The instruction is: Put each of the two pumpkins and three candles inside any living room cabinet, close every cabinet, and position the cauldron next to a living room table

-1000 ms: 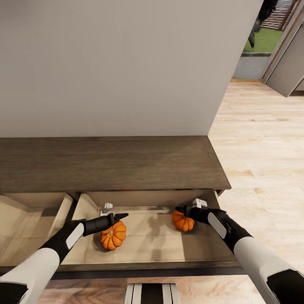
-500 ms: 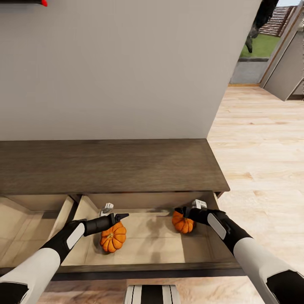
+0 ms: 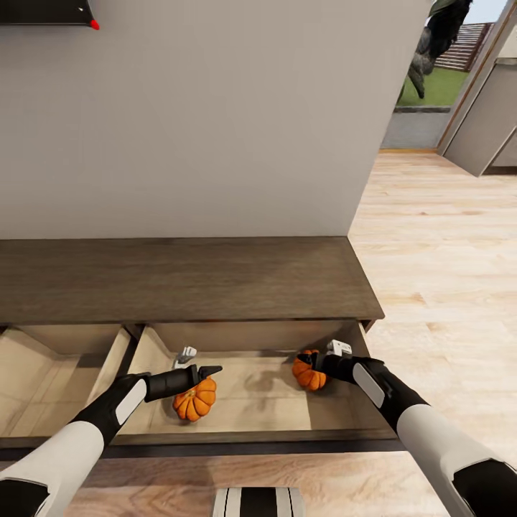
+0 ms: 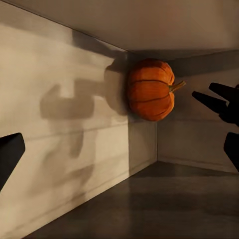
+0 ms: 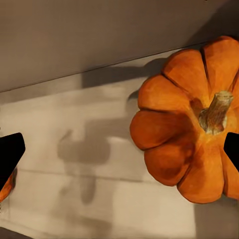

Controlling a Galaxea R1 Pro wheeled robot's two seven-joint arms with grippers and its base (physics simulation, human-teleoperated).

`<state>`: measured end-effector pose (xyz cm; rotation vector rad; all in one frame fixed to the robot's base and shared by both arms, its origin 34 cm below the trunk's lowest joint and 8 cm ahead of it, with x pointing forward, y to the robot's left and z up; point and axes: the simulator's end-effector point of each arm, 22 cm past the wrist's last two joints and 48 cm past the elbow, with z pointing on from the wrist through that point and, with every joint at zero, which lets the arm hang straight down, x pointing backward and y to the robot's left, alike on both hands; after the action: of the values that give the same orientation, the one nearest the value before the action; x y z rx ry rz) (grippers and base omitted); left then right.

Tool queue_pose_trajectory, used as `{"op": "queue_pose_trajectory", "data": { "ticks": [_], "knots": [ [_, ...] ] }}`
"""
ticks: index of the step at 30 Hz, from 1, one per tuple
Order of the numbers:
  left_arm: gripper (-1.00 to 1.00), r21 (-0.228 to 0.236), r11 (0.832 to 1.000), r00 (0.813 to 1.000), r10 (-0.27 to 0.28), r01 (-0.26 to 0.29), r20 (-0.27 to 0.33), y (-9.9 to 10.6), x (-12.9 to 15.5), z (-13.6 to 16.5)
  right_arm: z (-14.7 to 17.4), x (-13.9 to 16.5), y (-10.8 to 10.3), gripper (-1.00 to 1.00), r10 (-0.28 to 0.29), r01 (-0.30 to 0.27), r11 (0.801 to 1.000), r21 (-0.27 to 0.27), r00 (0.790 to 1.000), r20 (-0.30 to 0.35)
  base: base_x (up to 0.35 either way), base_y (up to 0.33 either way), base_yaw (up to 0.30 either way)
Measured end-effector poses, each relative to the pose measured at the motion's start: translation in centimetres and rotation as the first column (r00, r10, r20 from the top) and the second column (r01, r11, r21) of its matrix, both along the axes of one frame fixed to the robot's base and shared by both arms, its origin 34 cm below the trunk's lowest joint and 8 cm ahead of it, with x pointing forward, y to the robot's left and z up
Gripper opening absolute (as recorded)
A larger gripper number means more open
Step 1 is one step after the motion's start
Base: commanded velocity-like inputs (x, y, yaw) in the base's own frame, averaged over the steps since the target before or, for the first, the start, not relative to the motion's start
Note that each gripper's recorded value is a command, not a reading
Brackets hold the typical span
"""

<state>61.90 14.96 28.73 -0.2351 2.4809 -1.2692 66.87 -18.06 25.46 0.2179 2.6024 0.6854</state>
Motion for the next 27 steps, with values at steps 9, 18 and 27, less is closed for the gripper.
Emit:
{"op": "queue_pose_trajectory", "data": {
  "ticks": [9, 18, 27],
  "knots": [
    [1.0, 0.0, 1.0, 1.0, -0.001, 0.001, 0.03, 0.0, 0.6, 1.6, 1.6, 0.2, 0.2, 1.0, 0.008, -0.008, 1.0, 0.007, 1.0, 0.003, -0.158, 0.0, 0.0],
    [1.0, -0.065, 0.998, 0.998, -0.019, 0.023, 0.061, -0.7, 0.7, 3.3, 2.9, 0.0, 1.8, 1.0, 0.048, -0.05, 0.995, 0.089, 0.999, 0.015, -0.038, 0.0, 0.0],
    [1.0, -0.22, 0.969, 0.975, -0.063, 0.11, 0.211, 1.9, 1.5, 9.7, 7.2, -0.2, 3.2, 1.0, 0.132, -0.164, 0.936, 0.313, 0.984, 0.121, 0.0, 0.0, 0.0]
  ]
}}
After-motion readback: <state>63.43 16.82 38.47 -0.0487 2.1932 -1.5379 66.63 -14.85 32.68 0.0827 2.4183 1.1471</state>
